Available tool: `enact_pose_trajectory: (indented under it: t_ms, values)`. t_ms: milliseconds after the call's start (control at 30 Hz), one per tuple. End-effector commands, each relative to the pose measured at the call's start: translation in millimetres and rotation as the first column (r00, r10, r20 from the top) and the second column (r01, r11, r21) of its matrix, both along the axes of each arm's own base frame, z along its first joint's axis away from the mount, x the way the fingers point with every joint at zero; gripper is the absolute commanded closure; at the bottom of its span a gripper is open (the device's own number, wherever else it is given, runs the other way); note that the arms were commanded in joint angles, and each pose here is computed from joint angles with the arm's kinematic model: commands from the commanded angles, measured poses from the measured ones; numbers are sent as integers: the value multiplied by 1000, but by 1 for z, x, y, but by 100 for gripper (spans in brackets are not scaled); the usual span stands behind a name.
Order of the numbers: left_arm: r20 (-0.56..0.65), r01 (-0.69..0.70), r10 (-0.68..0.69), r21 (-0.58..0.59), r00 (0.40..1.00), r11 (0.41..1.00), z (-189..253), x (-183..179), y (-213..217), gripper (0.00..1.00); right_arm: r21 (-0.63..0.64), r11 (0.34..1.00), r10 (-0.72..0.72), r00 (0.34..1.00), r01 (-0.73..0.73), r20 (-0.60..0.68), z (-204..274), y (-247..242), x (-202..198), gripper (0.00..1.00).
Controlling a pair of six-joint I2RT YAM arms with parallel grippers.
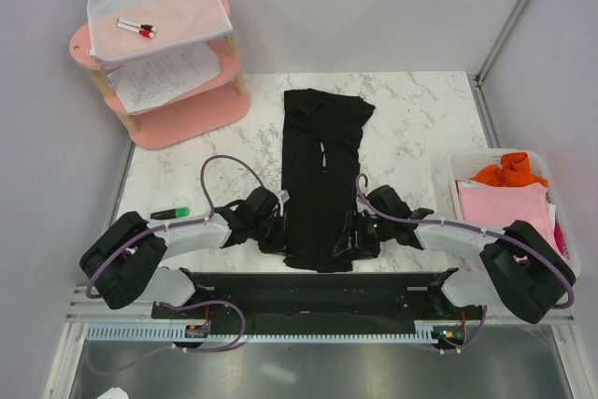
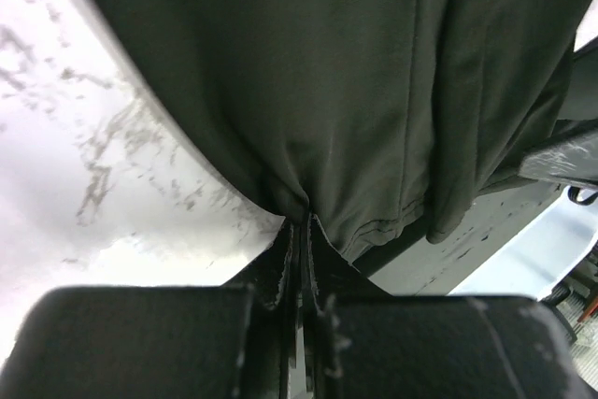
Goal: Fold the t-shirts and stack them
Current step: Grab the bottom of the folded rectangular tshirt with both arms, then fold the folded rectangular tshirt in 1/3 of the way
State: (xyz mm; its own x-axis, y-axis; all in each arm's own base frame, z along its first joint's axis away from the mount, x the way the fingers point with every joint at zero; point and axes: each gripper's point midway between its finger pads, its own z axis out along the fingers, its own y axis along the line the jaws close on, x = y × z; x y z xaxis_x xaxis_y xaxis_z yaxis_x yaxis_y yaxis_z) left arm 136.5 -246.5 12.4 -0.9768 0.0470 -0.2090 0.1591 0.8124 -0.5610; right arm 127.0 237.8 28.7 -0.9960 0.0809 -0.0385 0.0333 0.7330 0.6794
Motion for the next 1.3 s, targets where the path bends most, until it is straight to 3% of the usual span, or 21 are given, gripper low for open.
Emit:
enact_pose_trajectory:
  t_ms: [0, 67, 100, 167, 367, 667, 967, 1267]
  values:
    - [-26, -9, 9, 30, 1000, 1000, -8, -4, 1, 98, 17, 1000, -10, 1000, 10, 4, -5, 6, 4, 48]
    - [-23, -10, 11, 39, 1000, 999, -9, -5, 3, 98, 10, 1000, 0, 1000, 0, -19, -8, 6, 0, 66]
    - [-13, -16, 16, 37, 1000, 999, -6, -4, 3, 98, 2, 1000, 3, 1000, -3, -31, -10, 5, -3, 86]
    - [-6, -26, 27, 56, 1000, 998, -5, -3, 7, 98, -12, 1000, 11, 1000, -11, -28, -10, 3, -4, 100]
    - [51, -46, 44, 34, 998, 998, 22, 9, 2, 98, -17, 999, 31, 999, -30, 41, 17, 3, 4, 100]
    - [183, -79, 71, 40, 981, 996, 70, 60, -19, 98, 19, 999, -47, 955, 43, 292, 78, 24, 68, 100]
    - [253, -131, 127, -1, 959, 991, 106, 119, -31, 98, -105, 985, -75, 885, 138, 460, 85, 18, 129, 100]
    - [252, -139, 137, -10, 958, 990, 111, 163, -31, 98, -194, 953, -86, 824, 232, 560, 89, 9, 186, 100]
